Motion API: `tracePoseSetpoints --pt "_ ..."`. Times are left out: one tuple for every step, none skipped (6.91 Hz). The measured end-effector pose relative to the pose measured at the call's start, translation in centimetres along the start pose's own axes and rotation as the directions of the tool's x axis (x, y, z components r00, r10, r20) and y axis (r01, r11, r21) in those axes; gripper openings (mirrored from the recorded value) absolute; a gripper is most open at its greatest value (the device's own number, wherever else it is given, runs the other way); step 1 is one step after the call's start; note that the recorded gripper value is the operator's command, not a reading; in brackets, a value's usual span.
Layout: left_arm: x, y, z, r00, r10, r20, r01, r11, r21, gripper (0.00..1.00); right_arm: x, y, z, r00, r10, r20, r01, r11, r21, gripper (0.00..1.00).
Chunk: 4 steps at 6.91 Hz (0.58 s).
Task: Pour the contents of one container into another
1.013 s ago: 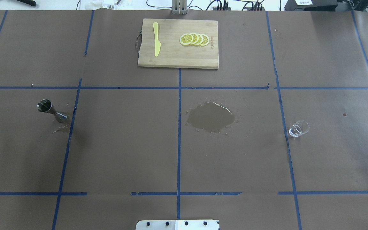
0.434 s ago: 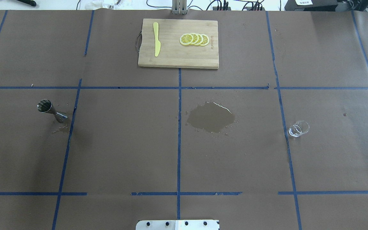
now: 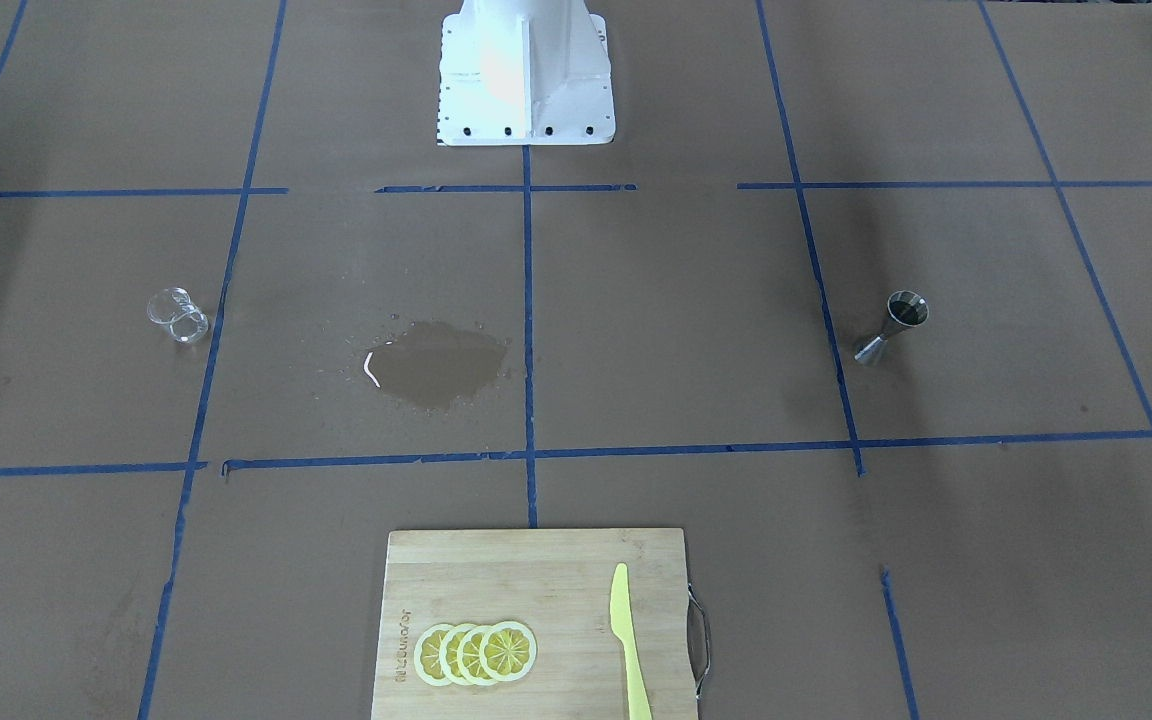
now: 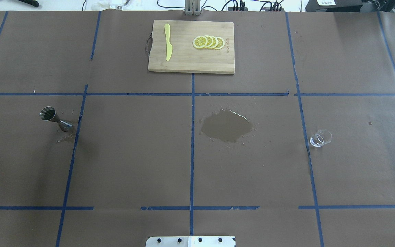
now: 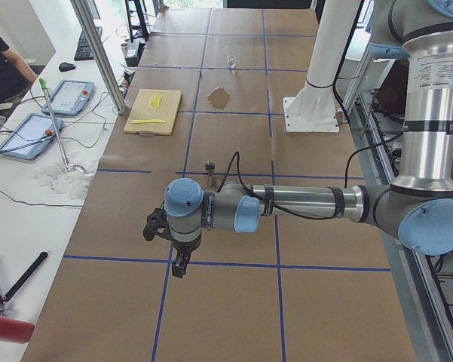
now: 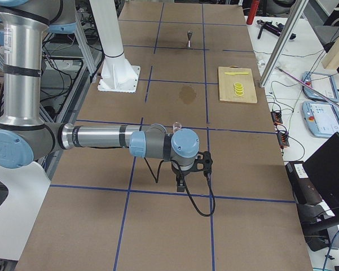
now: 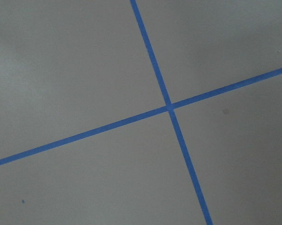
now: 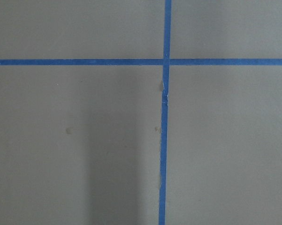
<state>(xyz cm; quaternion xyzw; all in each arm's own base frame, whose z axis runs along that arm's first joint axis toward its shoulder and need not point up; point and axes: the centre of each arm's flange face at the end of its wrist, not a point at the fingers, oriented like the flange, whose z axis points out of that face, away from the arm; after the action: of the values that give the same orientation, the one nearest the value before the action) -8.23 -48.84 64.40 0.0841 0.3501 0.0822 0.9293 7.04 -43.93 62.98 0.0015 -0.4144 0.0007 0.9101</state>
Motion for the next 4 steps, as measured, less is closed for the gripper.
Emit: tracePoseSetpoints --pt "0.12 -0.10 -0.15 1.000 -0.015 -0.001 0.015 1.000 0.003 1.00 -0.06 -0.17 -0.14 1.000 0.013 -0.005 -0.013 1.000 0.003 1.00" --pt "0.19 -0.22 -0.25 1.000 -0.020 -0.001 0.020 1.000 0.007 1.00 -0.23 -0.46 -0.36 1.000 0.015 -0.007 -0.015 1.000 0.013 1.00" --pt "0.23 -0.35 -0.33 1.000 -0.026 -0.001 0.026 1.000 0.012 1.00 -0.35 -0.67 -0.51 1.000 0.012 -0.008 -0.011 1.000 0.028 1.00" --pt "0.25 -0.47 -0.40 1.000 -0.031 0.000 0.031 0.999 0.020 1.00 -0.47 -0.88 -0.64 1.000 0.028 -0.008 -0.027 0.998 0.053 1.00"
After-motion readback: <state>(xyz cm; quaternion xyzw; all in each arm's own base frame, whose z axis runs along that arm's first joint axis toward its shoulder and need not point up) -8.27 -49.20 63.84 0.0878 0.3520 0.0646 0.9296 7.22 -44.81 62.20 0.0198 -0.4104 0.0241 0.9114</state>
